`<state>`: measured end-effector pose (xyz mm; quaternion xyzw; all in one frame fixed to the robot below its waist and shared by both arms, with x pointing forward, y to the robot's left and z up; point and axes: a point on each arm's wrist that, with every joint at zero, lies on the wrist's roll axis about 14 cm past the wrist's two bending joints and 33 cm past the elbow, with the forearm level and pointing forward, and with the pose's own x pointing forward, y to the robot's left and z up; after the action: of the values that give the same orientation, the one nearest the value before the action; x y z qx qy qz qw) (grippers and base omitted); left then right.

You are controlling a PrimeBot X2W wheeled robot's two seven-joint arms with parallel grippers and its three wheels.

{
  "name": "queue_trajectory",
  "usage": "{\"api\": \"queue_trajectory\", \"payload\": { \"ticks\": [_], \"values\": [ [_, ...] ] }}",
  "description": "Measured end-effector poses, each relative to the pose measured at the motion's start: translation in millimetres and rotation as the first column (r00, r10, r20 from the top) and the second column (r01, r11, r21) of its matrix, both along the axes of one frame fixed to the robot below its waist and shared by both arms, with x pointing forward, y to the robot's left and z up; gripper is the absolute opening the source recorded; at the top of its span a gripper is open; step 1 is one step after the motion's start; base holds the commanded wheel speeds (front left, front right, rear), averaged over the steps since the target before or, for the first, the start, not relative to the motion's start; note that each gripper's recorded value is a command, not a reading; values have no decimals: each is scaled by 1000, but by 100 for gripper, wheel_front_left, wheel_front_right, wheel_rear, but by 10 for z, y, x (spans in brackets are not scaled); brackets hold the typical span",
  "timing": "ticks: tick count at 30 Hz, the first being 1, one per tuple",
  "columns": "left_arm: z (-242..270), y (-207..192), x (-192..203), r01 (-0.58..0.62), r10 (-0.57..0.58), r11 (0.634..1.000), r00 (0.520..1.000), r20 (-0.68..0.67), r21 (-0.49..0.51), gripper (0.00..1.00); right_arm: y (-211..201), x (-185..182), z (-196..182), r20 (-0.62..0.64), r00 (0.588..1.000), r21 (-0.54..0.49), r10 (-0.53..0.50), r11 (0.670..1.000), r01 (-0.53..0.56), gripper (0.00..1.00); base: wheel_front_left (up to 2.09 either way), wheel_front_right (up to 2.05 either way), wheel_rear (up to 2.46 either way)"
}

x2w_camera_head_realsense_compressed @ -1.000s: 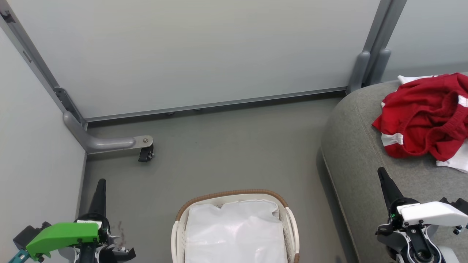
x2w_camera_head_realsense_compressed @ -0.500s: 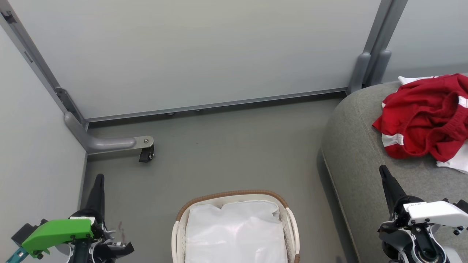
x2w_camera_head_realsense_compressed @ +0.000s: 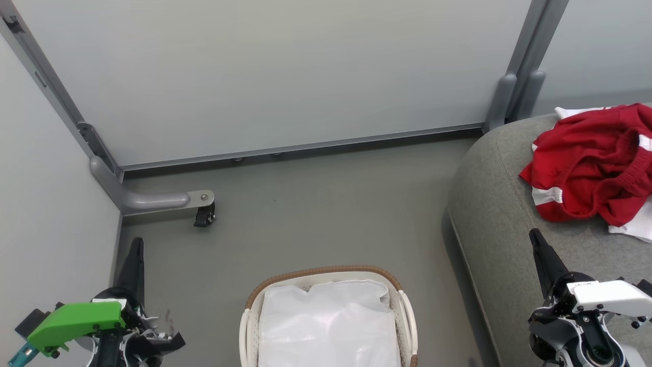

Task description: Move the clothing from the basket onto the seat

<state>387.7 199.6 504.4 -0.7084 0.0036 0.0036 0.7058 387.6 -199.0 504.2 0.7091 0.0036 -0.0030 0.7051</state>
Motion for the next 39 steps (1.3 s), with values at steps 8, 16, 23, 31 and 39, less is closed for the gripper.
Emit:
{"api": "queue_trajectory", "payload": {
  "ticks": [8,16,23,31,39],
  "values": [
    [0,-1,0,1,-1,1000,1000,0,-1,0,0,0,0,0,1000,0,0,1000,0,0,0,0,0],
    [0,-1,0,1,-1,1000,1000,0,-2,0,0,0,2,0,1000,0,0,1000,0,0,0,0,0],
    [0,-4,0,2,-2,1000,1000,0,-3,0,0,1,1,0,1000,0,0,1000,0,0,0,0,0],
    [-1,-3,0,2,-2,1000,1000,0,-3,0,0,1,1,0,1000,0,0,1000,0,0,0,0,0],
    [0,-2,-1,1,-1,1000,1000,0,-4,0,0,1,1,0,1000,0,0,1000,0,0,0,0,0]
  ]
}}
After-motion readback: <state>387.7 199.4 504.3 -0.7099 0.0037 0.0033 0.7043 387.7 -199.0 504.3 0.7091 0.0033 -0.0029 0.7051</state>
